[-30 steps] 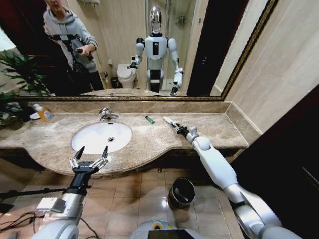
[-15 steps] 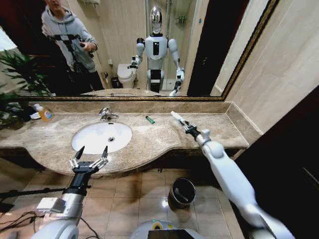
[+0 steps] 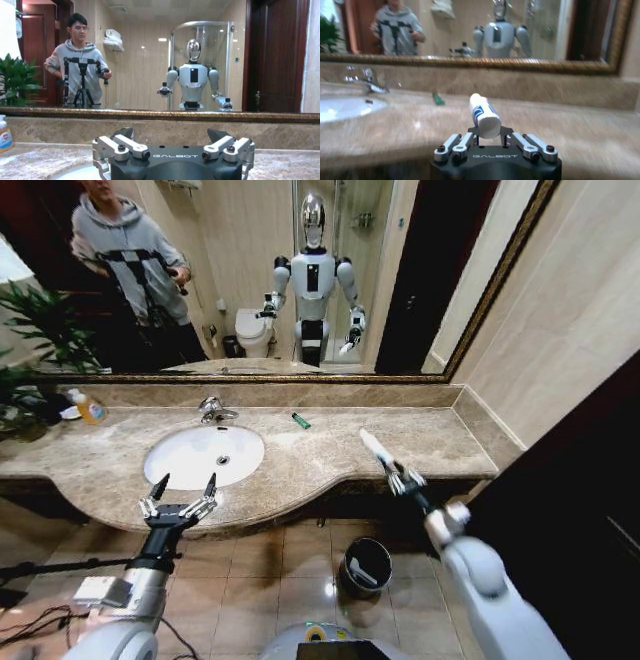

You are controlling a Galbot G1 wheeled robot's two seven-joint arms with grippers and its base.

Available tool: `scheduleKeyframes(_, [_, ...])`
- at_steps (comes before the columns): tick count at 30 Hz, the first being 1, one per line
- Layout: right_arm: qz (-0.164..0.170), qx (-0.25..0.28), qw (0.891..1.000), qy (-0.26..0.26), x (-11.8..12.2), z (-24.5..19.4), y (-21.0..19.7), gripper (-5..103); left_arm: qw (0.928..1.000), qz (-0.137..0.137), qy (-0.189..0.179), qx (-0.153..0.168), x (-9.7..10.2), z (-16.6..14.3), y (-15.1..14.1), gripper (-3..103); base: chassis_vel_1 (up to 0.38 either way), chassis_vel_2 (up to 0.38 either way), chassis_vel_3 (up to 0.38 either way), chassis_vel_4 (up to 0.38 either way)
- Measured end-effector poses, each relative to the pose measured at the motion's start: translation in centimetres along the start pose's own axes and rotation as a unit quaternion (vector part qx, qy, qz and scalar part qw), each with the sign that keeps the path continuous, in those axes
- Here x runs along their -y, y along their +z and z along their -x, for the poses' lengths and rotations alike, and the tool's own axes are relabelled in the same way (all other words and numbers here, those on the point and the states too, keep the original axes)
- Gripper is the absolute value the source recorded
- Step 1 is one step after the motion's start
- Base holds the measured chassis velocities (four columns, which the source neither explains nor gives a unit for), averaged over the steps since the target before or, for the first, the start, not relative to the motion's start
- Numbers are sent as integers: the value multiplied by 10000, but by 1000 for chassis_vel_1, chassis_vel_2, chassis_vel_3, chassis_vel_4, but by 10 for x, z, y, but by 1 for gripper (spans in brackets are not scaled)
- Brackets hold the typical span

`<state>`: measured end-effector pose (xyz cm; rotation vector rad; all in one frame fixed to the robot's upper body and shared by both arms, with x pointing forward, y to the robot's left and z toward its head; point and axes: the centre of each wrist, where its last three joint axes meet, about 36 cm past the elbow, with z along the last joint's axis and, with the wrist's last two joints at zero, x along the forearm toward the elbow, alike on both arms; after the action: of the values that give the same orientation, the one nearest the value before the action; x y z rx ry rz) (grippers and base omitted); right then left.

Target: Pick up the trash from the sink and place it in the trash bin.

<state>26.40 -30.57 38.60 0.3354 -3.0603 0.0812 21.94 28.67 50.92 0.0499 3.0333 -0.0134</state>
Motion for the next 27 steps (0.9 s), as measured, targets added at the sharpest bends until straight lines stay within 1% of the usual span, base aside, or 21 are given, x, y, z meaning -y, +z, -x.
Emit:
scheduleKeyframes(3, [64,-249,9993,256,-18,-37,30,26,10000,0,1,0,0,0,0,100,0,0,0,0])
scheduleKeyframes(4, [64,-249,9993,256,-18,-37,30,26,10000,0,1,0,0,0,0,100,0,0,0,0])
scheduleKeyframes(6, [159,-426,9983,373,-27,-53,51,26,10000,0,0,0,0,0,0,100,0,0,0,0])
scheduleKeyframes(7, [159,-426,9983,373,-27,-53,51,26,10000,0,0,0,0,0,0,100,0,0,0,0])
scheduleKeyframes(9, [183,-530,9976,396,-31,-61,66,26,10000,0,1,0,0,0,0,100,0,0,0,0])
scheduleKeyframes(10, [121,-647,9970,418,-34,-69,82,26,10000,0,1,0,0,0,0,100,0,0,0,0])
scheduleKeyframes(11, [121,-647,9970,418,-34,-69,82,26,10000,0,1,0,0,0,0,100,0,0,0,0])
scheduleKeyframes(15, [93,-1081,9930,470,-36,-83,127,26,10000,0,0,0,0,0,0,100,0,0,0,0])
scheduleKeyframes(16, [93,-1081,9930,470,-36,-83,127,26,10000,0,0,0,0,0,0,100,0,0,0,0])
scheduleKeyframes(18, [97,-1378,9897,373,-40,-80,151,26,10000,0,0,0,0,0,0,100,0,0,0,0])
scheduleKeyframes(19, [97,-1378,9897,373,-40,-80,151,26,10000,0,0,0,0,0,0,100,0,0,0,0])
scheduleKeyframes(22, [46,-1663,9857,252,-45,-70,176,26,10000,0,0,0,0,0,0,100,0,0,0,0])
scheduleKeyframes(23, [-31,-1812,9832,203,-45,-61,192,26,10000,1,0,0,0,0,0,100,0,0,0,0])
scheduleKeyframes(24, [-31,-1812,9832,203,-45,-61,192,26,10000,1,0,0,0,0,0,100,0,0,0,0])
scheduleKeyframes(26, [-154,-1979,9800,158,-44,-47,211,26,10000,1,0,0,0,0,0,100,0,0,0,0])
scheduleKeyframes(27, [-222,-2151,9763,110,-42,-37,224,26,10000,0,0,0,0,0,0,100,0,0,0,0])
